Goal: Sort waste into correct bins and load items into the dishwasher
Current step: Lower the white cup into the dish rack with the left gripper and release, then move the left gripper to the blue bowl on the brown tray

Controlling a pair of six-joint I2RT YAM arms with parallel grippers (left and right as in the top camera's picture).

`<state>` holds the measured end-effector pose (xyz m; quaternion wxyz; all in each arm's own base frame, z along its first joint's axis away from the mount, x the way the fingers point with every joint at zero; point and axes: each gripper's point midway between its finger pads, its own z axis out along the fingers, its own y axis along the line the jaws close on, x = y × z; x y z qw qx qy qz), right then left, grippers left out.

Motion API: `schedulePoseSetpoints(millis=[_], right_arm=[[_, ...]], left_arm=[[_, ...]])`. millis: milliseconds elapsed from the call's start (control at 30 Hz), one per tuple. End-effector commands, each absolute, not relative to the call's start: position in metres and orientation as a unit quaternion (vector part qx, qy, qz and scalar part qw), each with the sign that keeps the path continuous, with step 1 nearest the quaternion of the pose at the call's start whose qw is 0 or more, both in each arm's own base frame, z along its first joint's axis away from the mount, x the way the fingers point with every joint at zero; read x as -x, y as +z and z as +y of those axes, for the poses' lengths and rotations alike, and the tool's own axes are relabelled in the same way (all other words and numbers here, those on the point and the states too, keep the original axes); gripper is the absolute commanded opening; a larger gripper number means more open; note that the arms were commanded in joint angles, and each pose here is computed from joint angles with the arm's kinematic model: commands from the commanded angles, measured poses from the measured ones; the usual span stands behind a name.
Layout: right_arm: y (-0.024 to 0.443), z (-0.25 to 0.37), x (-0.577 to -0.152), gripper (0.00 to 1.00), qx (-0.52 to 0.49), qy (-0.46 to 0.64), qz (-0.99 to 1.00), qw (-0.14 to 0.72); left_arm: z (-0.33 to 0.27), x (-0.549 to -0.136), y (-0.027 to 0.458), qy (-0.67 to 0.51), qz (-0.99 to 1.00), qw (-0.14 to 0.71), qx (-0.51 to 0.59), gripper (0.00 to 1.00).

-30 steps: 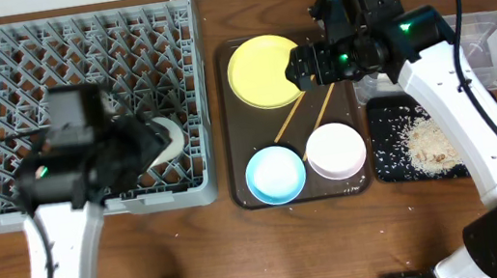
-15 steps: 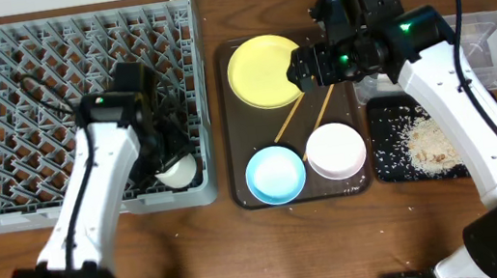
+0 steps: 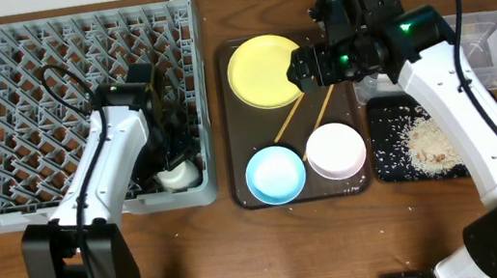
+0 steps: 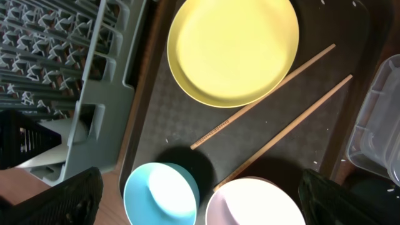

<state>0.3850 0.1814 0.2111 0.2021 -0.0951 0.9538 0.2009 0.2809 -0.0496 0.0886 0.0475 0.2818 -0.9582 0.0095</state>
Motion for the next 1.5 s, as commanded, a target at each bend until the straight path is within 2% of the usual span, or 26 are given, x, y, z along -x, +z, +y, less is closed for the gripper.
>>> schedulePoseSetpoints(millis=[0, 167, 433, 633, 800, 1133, 1300, 1467], right_arm=[[0.212, 0.183, -0.385, 0.98, 0.105, 0.197, 0.953, 0.205], [0.212, 0.183, -0.385, 0.98, 0.105, 0.197, 0.953, 0.205], [0.212, 0.183, -0.387, 0.99, 0.104, 0.198, 0.952, 0.207], [0.214, 0.184, -0.389, 0.99, 0.105, 0.199, 0.951, 0.213], [0.214, 0.184, -0.389, 0.99, 0.105, 0.199, 0.951, 0.213], [0.214, 0.184, -0.389, 0.99, 0.105, 0.199, 0.951, 0.213], [0.214, 0.184, -0.389, 0.99, 0.105, 0.199, 0.951, 0.212], [0.214, 0.184, -0.389, 0.99, 0.105, 0.199, 0.951, 0.212]], left_arm=[[-0.047, -0.284, 0.092, 0.003, -0.96, 0.038, -0.276, 0.86], [-0.049, -0.295, 0.109, 0.016, -0.966, 0.011, -0.256, 0.9], [-0.053, -0.315, 0.171, 0.05, -0.978, -0.071, -0.191, 0.9], [-0.069, -0.305, 0.214, 0.113, -0.975, -0.123, -0.146, 0.9], [-0.091, -0.293, 0.235, 0.178, -0.97, -0.133, -0.1, 0.89], [-0.142, -0.275, 0.208, 0.164, -0.983, -0.087, -0.006, 0.88], [-0.161, -0.276, 0.183, 0.143, -0.988, -0.055, 0.018, 0.81], [-0.182, -0.278, 0.16, 0.135, -0.99, -0.029, 0.04, 0.8]])
